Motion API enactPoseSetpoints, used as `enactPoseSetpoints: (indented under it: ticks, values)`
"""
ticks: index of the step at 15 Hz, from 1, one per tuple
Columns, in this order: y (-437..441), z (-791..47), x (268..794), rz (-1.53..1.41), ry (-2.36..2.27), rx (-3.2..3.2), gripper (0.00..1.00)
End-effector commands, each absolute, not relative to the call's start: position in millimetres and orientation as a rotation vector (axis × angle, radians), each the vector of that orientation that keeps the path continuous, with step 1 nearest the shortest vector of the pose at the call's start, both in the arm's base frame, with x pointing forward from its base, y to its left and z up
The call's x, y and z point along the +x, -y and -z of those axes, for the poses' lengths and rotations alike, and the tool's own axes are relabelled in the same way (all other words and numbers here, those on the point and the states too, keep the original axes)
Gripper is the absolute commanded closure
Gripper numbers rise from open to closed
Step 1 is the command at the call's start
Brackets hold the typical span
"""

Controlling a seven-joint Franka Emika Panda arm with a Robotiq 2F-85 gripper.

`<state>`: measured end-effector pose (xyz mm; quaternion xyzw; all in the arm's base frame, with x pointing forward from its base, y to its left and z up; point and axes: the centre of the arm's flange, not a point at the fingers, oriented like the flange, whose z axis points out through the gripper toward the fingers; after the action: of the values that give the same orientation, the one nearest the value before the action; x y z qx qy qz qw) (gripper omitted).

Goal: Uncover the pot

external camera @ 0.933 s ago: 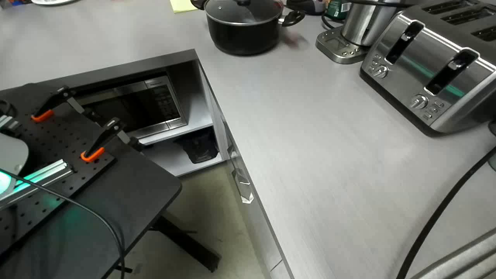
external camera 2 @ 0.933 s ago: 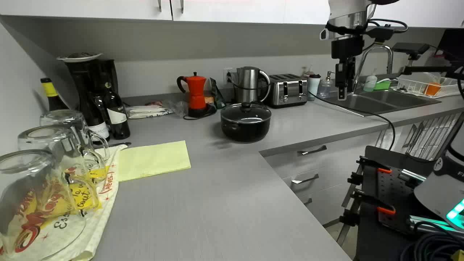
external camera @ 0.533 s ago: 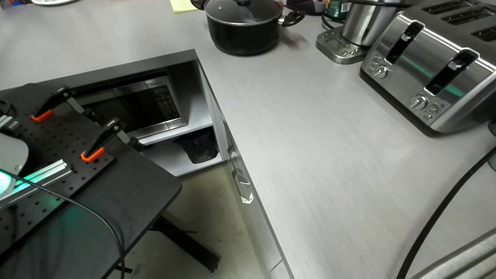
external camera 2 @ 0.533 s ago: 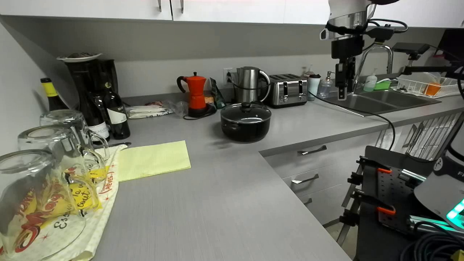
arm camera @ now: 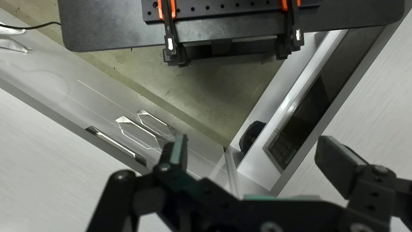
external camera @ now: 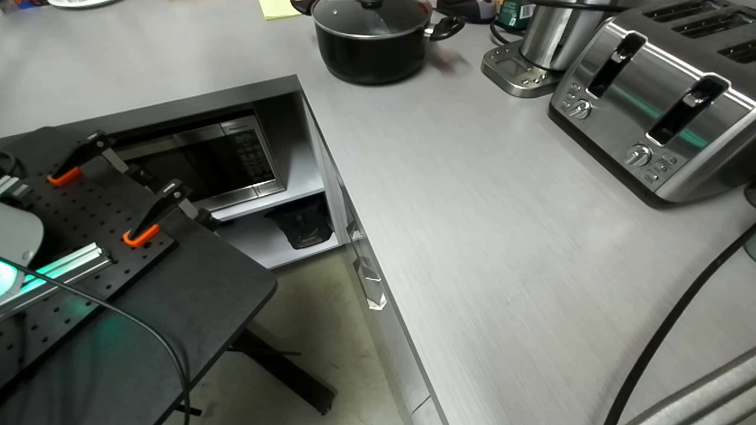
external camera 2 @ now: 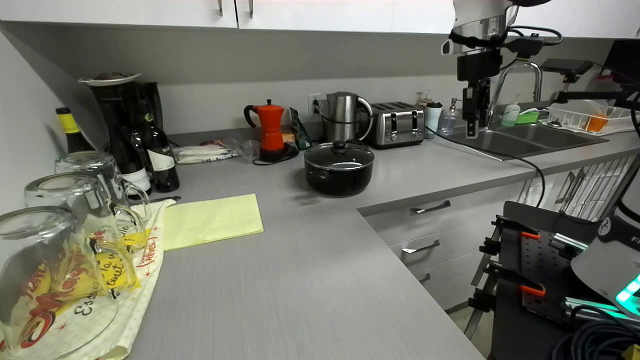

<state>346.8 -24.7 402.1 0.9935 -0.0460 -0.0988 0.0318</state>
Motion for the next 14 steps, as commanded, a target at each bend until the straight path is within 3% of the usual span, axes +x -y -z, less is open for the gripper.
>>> enactPoseSetpoints:
  ticks: [1, 14]
  values:
    - [24.7, -402.1, 346.8, 0.304, 0.142, 3.060, 0.00]
    - [75.8, -375.3, 476.0, 0.268, 0.347, 3.076, 0.00]
